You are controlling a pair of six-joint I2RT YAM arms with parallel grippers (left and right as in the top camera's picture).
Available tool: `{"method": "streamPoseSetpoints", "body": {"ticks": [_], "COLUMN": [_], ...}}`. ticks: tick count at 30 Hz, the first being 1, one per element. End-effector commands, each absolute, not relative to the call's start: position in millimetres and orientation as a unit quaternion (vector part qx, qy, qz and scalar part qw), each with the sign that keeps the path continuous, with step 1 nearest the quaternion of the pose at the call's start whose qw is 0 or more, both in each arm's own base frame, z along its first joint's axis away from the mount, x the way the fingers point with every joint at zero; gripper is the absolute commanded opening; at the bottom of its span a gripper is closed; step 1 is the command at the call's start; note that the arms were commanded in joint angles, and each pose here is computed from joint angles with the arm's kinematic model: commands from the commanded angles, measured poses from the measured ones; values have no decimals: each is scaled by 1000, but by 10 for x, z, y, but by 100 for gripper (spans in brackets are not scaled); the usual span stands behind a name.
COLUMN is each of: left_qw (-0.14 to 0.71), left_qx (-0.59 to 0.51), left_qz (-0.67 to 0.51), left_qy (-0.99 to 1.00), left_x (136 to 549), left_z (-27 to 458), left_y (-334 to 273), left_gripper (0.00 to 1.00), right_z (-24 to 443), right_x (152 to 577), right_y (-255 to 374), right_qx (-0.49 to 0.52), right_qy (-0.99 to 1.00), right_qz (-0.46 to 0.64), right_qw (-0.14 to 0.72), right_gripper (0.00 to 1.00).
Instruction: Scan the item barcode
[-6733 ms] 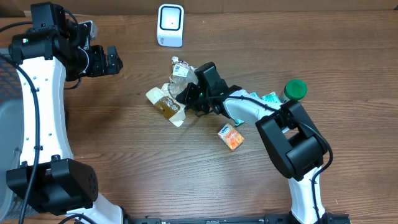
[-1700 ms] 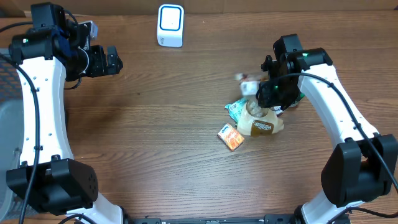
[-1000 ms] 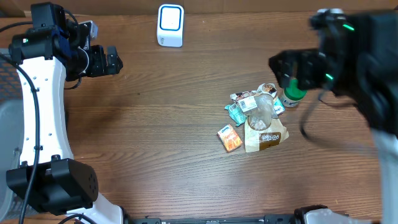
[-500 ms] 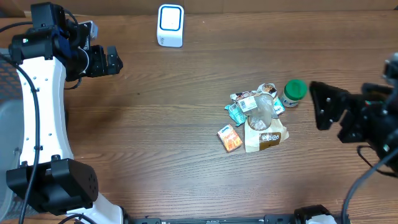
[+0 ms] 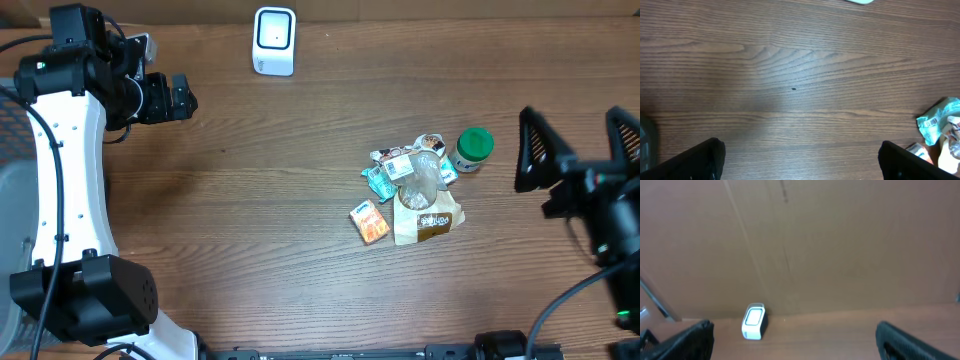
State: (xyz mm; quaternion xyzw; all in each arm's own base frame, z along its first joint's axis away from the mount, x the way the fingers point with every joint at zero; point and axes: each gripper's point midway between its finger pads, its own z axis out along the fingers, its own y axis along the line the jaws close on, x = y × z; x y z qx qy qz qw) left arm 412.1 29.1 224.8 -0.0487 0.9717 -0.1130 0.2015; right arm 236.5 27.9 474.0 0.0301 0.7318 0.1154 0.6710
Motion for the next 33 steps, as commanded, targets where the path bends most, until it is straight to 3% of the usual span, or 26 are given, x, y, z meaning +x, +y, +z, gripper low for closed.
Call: {"method": "streamPoseSetpoints", "body": {"ticks": [1,12,25,33], "left_qw": [200,200,200,200], "left_qx": [-38,-38,-38,-37], "left_qz": [-116,-116,-116,-116], "left_qy": [972,972,972,972], "left_x": [4140,4140,4140,4140], "left_z": [2228,2228,2228,2228], "left_y": [255,254,255,254], "left_gripper": [100,100,100,99], "right_z": [4246,3067,2429,1952], "right_x": [2348,2400,2335,2422], "right_y": [314,335,321,347], "right_qx": [10,-15,-13,-7], "right_qy": [717,636,627,678], "right_qz": [127,136,133,142], "right_qw": [685,760,768,721], "right_gripper": [100,100,100,100]}}
